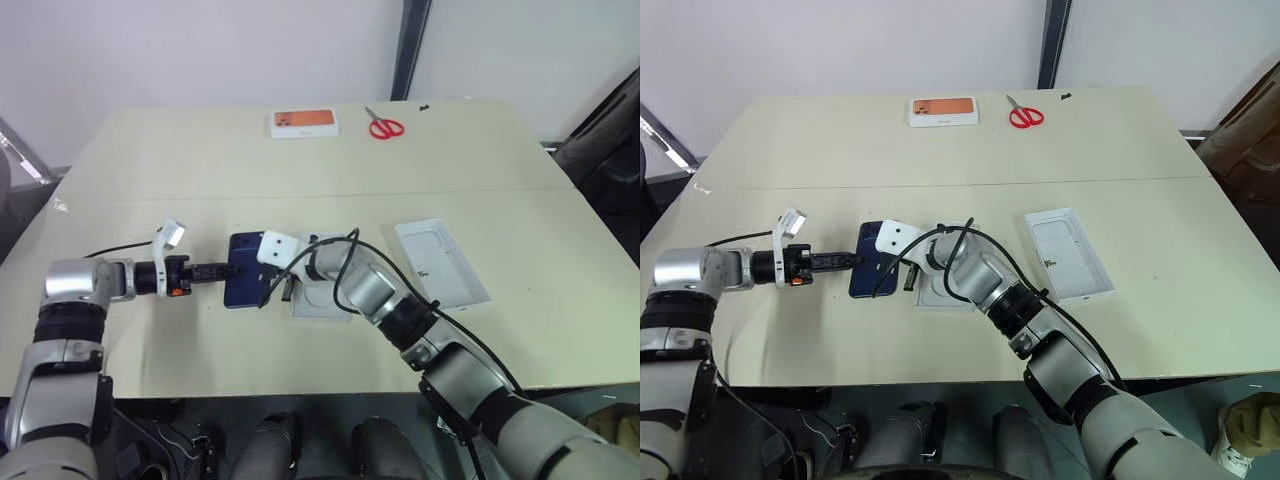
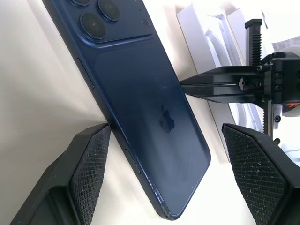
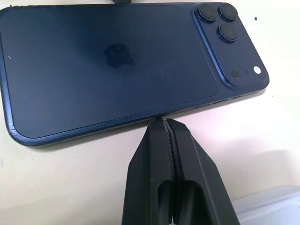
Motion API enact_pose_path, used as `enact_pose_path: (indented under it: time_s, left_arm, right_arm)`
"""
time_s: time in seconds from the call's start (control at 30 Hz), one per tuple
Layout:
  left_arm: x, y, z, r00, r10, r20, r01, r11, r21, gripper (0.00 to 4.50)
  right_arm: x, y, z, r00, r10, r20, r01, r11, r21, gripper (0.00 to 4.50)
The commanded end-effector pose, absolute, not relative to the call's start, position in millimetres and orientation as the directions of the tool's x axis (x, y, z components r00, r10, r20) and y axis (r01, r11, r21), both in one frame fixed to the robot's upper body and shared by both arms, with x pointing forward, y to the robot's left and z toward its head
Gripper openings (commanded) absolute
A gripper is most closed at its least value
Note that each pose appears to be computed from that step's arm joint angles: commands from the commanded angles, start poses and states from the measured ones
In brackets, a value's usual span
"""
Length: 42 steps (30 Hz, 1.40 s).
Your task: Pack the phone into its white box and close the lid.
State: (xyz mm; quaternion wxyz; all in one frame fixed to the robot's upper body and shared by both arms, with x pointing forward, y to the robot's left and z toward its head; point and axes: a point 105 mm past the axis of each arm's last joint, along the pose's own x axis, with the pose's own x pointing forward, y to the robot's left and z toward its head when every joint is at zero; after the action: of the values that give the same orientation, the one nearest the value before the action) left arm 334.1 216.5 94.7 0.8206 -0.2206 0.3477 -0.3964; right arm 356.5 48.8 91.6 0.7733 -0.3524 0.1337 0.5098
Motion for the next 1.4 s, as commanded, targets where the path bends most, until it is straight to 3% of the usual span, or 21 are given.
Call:
enact_pose_path:
  time_s: [0.03, 0.43, 0.83, 1.23, 1.4]
  left_arm:
    - [329.9, 188.2, 72.5, 0.372, -0.834, -0.408, 0.475, 0.548, -0.688, 4.00]
    - [333.7, 173.6, 101.2, 0.389, -0.876, -0.285, 0.487, 0.458, -0.744, 4.00]
    - [329.6, 154.7, 100.4, 0.378, -0.864, -0.332, 0.567, 0.499, -0.655, 4.00]
    - [337.9, 195.2, 103.4, 0.499, -0.809, -0.312, 0.492, 0.561, -0.666, 4.00]
    - [339.3, 199.7, 110.8, 0.538, -0.807, -0.242, 0.457, 0.521, -0.721, 4.00]
  right_arm:
    - [347.1, 61.9, 98.2, 0.401, 0.736, -0.545, -0.892, 0.180, -0.413, 0.03]
    - [345.0, 62.4, 97.3, 0.385, 0.741, -0.550, -0.898, 0.165, -0.407, 0.03]
    - [348.7, 60.0, 97.2, 0.401, 0.735, -0.546, -0.893, 0.182, -0.411, 0.03]
    - [348.9, 57.9, 97.2, 0.406, 0.734, -0.544, -0.891, 0.184, -0.416, 0.03]
    - [347.5, 58.3, 95.0, 0.404, 0.734, -0.546, -0.892, 0.182, -0.414, 0.03]
